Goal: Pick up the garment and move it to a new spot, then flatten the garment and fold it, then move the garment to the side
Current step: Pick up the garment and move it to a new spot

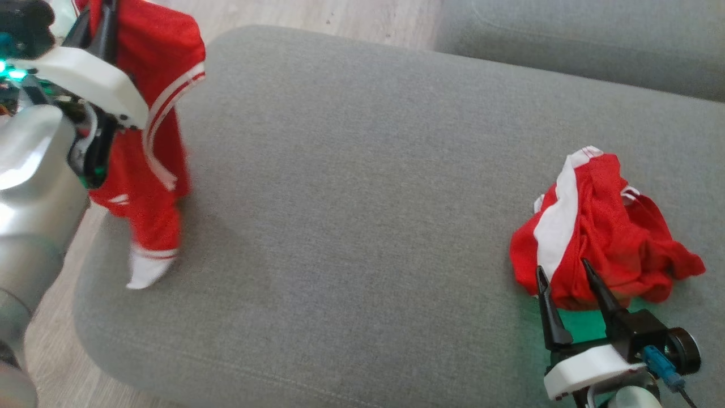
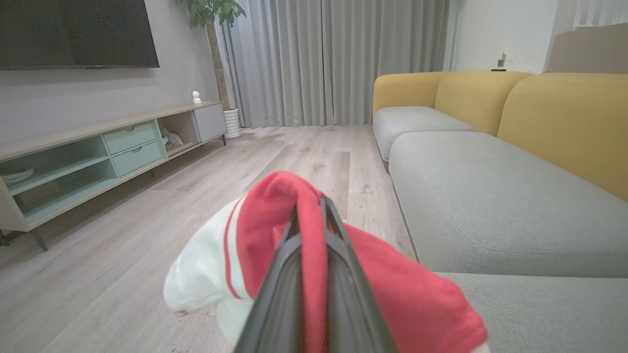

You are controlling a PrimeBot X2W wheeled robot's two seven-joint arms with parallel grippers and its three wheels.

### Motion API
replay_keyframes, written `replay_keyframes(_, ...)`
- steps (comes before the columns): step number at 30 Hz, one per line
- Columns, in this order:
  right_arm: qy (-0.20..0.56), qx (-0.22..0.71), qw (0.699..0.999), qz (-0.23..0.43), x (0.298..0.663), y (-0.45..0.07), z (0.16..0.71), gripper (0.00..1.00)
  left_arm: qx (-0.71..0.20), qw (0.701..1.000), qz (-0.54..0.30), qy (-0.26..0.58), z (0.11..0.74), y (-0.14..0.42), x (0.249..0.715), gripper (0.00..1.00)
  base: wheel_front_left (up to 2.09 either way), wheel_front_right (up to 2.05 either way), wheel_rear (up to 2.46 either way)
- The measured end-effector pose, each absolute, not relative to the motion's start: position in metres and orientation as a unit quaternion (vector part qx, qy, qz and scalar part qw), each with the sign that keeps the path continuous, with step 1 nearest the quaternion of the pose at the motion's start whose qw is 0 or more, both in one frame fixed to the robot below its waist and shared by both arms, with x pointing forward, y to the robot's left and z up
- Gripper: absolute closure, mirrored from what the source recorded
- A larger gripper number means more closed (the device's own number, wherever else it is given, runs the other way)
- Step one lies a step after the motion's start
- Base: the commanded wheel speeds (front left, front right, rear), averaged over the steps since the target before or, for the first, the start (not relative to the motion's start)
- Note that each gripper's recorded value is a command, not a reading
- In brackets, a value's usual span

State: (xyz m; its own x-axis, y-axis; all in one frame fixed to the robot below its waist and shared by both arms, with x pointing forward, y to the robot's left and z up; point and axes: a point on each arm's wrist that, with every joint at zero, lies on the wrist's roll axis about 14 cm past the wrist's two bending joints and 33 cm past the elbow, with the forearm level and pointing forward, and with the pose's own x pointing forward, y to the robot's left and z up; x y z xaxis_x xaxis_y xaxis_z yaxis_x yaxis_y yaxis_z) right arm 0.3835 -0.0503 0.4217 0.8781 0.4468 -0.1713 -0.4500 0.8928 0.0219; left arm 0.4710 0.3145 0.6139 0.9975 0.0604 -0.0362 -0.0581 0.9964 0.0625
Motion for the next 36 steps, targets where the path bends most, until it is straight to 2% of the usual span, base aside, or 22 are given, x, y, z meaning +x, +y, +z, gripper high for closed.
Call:
replay_keyframes(5,0.095,-0.010,0.970,0.222,0.384,-0.058,0.415,0.00,0.031,0.999,0.030,0.026,0.604,0.315,0.479,1.00,0.00,0.00,0.00)
replay_keyframes(9,0.103,-0.013,0.972,0.212,0.386,-0.068,0.409,0.00,0.011,0.998,0.034,0.060,0.567,0.313,0.479,1.00,0.00,0.00,0.00)
replay_keyframes(10,0.104,-0.013,0.972,0.210,0.386,-0.070,0.408,0.00,0.008,0.996,0.037,0.076,0.552,0.313,0.477,0.65,0.00,0.00,0.00)
replay_keyframes(11,0.105,-0.012,0.973,0.207,0.387,-0.072,0.407,0.00,0.004,0.995,0.040,0.090,0.538,0.312,0.474,0.00,0.00,0.00,0.00)
replay_keyframes(17,0.095,-0.010,0.977,0.188,0.394,-0.082,0.413,0.00,-0.036,0.987,0.050,0.146,0.472,0.296,0.456,0.00,0.00,0.00,0.00)
replay_keyframes(21,0.081,-0.012,0.982,0.170,0.394,-0.094,0.423,0.00,-0.035,0.997,0.032,0.062,0.515,0.270,0.470,0.00,0.00,0.00,0.00)
replay_keyframes(23,0.070,-0.014,0.984,0.164,0.392,-0.098,0.431,0.00,-0.036,0.999,0.031,0.014,0.535,0.259,0.463,0.00,0.00,0.00,0.00)
replay_keyframes(25,0.058,-0.014,0.986,0.156,0.389,-0.102,0.440,0.00,-0.036,0.998,0.042,-0.003,0.531,0.251,0.439,0.00,0.00,0.00,0.00)
replay_keyframes(30,0.048,-0.011,0.990,0.134,0.363,-0.116,0.450,0.00,-0.066,0.996,0.064,0.016,0.487,0.219,0.359,0.00,0.00,0.00,0.00)
replay_keyframes(36,0.041,-0.010,0.994,0.104,0.334,-0.137,0.455,0.00,-0.077,0.996,0.045,-0.032,0.505,0.188,0.324,0.00,0.00,0.00,0.00)
